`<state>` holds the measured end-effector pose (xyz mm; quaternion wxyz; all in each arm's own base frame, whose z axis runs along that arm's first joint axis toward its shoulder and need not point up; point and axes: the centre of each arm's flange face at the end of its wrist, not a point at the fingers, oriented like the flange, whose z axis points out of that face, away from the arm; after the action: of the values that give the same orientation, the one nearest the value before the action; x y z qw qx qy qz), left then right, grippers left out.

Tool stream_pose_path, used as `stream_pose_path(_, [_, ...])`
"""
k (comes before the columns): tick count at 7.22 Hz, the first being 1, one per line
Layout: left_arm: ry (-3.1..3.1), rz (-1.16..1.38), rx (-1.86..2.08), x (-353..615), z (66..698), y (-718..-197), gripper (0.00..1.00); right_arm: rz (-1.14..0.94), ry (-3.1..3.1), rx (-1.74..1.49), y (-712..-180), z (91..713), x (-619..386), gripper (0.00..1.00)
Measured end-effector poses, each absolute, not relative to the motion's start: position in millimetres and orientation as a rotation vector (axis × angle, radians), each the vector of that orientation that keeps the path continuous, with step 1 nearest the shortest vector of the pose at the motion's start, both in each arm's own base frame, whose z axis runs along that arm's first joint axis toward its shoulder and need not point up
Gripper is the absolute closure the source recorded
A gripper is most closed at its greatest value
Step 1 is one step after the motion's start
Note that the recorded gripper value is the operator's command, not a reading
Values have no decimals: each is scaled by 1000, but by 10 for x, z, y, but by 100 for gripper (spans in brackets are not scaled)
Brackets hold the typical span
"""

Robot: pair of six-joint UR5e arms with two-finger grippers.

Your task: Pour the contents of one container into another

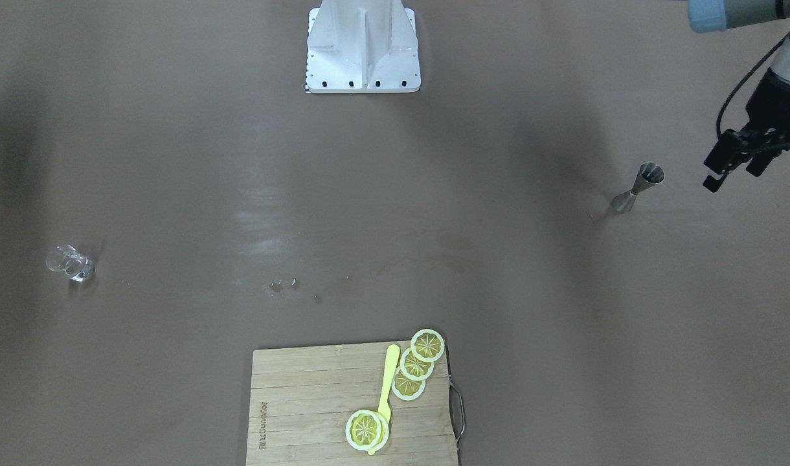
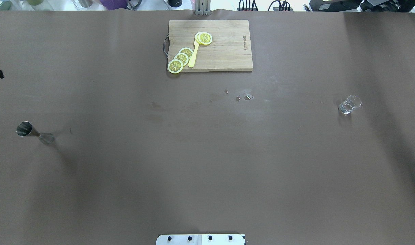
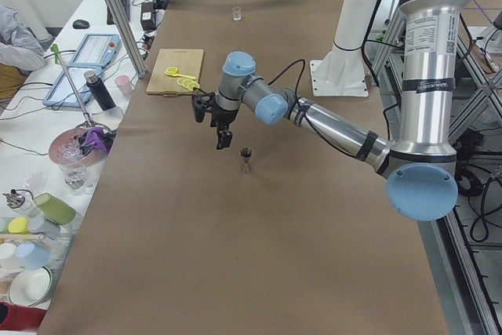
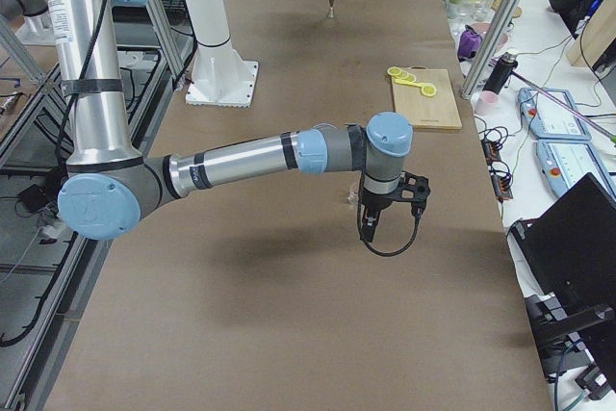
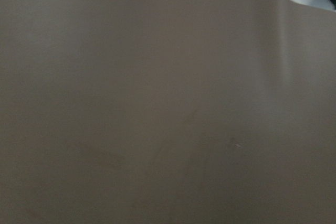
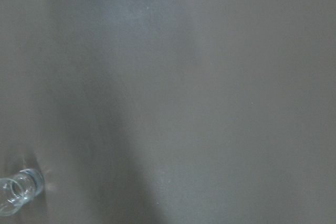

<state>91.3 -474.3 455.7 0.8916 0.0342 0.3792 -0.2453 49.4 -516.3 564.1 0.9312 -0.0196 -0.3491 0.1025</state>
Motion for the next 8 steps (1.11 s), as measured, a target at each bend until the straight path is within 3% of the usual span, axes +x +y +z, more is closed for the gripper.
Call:
stream_pose_path(1, [794, -519, -27, 629, 4912, -4705, 1, 164, -697, -30, -5040, 5799, 543, 0])
stream_pose_path(4, [844, -243, -18, -247, 5895, -4197, 1, 84, -671, 0, -4966, 5967, 579, 0])
stream_pose_path(8, [820, -61, 57, -970, 6516, -3470, 1, 83, -675, -6, -4959, 6000, 574, 0])
